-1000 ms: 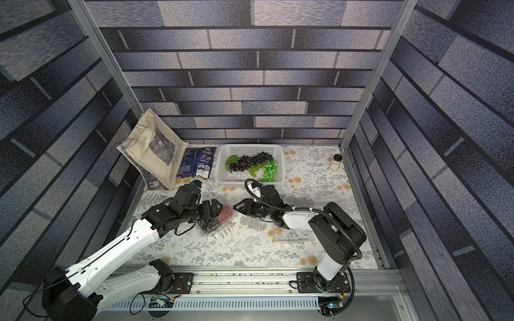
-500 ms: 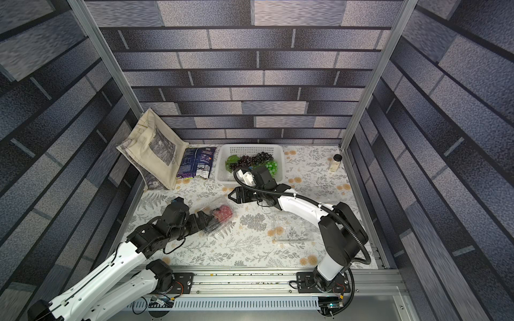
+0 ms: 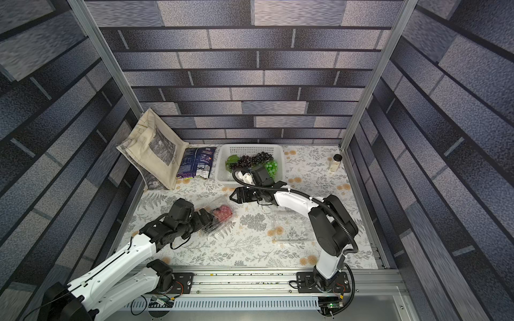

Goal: Pack grapes into containers
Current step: Adjust the packing box at the center of the board.

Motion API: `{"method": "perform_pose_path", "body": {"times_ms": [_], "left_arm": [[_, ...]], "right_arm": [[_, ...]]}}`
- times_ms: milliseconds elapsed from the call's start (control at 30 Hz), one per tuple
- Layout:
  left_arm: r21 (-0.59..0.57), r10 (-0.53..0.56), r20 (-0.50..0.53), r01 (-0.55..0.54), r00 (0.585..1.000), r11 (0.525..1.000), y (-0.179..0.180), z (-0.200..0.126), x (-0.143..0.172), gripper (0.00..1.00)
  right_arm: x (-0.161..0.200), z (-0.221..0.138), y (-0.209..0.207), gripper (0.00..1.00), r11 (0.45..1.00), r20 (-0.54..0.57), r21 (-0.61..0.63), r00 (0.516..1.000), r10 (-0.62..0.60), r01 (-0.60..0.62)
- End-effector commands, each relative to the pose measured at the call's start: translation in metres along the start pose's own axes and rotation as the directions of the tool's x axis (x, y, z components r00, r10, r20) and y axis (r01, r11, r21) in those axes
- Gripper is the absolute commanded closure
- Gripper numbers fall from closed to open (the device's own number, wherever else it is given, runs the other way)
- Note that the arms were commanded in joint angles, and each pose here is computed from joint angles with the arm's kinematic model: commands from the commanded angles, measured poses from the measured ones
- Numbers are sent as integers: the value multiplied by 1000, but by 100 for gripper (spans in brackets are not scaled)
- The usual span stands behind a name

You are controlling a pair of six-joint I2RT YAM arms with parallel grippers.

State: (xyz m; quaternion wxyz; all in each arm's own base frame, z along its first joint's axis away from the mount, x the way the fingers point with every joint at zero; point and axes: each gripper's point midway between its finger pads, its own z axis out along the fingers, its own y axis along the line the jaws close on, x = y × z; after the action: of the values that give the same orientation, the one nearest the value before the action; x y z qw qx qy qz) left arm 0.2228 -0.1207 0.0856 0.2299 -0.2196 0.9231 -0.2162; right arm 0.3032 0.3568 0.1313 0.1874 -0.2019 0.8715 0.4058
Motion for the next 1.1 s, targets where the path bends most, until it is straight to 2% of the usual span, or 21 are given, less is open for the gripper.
{"method": "perform_pose_path", "body": {"times_ms": [0, 367, 467, 733, 900, 1067], "left_arm": [[47, 26, 17, -27, 1000, 999, -15, 4, -12, 4], [85, 119, 13, -119, 993, 989, -55, 25, -45, 4], [106, 144, 3, -144, 990, 984, -67, 34, -50, 4], [186, 192, -10, -187, 981, 964, -103, 55, -61, 5], [206, 222, 17, -220, 975, 953, -118, 54, -72, 5], [173, 242, 40, -245, 969, 954, -104, 38, -76, 5]], "right_arm": [[-2, -1, 0, 29, 1000, -4, -10, 1000, -5, 5], [2, -17, -2, 29, 1000, 42, 12, 999, 27, -28], [18, -21, -9, 29, 998, 27, 37, 999, 47, -48], [26, -42, -14, 30, 993, 56, 106, 998, 36, -42], [25, -50, -13, 29, 992, 77, 120, 997, 30, -40], [26, -56, -13, 31, 990, 76, 137, 997, 11, -21]]}}
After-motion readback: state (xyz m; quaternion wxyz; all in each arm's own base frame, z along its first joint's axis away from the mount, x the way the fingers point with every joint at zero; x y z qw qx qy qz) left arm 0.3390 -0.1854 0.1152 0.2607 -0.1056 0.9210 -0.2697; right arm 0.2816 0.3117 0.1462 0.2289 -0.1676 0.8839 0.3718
